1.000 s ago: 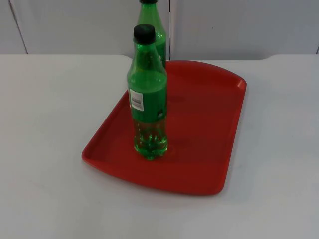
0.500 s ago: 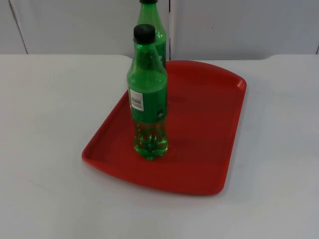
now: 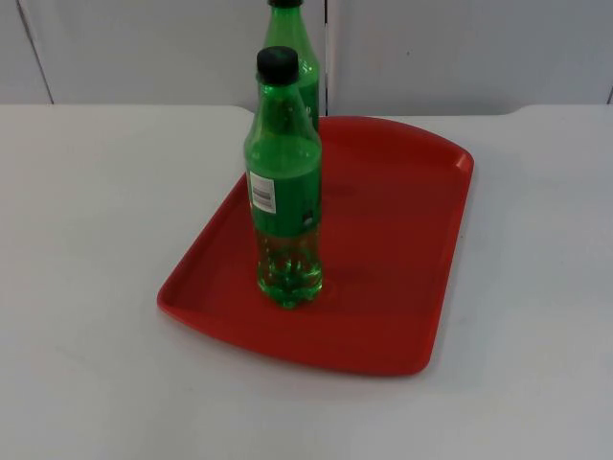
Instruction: Place the bottle upright on the tray.
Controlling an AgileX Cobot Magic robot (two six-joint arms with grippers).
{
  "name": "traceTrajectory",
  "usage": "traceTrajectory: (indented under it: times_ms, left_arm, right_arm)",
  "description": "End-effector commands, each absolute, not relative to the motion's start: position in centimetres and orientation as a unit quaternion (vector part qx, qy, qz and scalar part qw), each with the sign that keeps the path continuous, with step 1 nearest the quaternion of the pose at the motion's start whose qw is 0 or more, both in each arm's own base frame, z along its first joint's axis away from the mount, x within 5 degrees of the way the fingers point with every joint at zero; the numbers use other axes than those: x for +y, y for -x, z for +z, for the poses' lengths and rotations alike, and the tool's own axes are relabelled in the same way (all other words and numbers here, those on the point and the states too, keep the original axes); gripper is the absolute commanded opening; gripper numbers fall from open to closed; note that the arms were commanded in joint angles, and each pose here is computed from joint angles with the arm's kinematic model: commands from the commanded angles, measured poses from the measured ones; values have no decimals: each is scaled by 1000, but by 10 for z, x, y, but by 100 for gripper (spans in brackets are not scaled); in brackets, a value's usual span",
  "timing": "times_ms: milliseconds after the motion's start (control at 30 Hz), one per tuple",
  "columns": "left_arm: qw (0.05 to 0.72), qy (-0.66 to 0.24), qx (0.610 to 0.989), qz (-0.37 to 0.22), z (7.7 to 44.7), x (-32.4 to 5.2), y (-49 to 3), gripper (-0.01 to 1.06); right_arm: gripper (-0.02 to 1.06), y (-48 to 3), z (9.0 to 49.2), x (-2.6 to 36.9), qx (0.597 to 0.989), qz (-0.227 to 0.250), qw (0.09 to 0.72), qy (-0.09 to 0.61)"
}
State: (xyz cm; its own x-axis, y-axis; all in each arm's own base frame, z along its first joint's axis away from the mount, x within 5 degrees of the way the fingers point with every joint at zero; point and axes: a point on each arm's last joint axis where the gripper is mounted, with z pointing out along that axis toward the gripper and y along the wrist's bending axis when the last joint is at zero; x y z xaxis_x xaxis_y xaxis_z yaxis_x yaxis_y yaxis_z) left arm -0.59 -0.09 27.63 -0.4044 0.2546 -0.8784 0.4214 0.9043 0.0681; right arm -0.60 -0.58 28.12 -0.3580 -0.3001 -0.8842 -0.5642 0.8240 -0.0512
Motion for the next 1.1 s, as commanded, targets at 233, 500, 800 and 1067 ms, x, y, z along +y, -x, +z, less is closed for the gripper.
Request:
traceTrajectory:
  times_ms: [233, 500, 800, 1067]
  left_arm:
    - [513, -134, 847, -31, 275, 0, 5, 105]
    - [514, -66, 855, 10, 275, 0, 5, 105]
    - [514, -61, 856, 13, 275, 0, 5, 105]
    - [514, -61, 856, 13, 275, 0, 5, 105]
  right_arm:
    - [105, 5, 280, -6, 812, 130, 504, 265]
    - [105, 5, 280, -6, 812, 130, 504, 265]
    - [105, 5, 280, -6, 812, 132, 504, 265]
    - [105, 5, 280, -6, 812, 133, 504, 263]
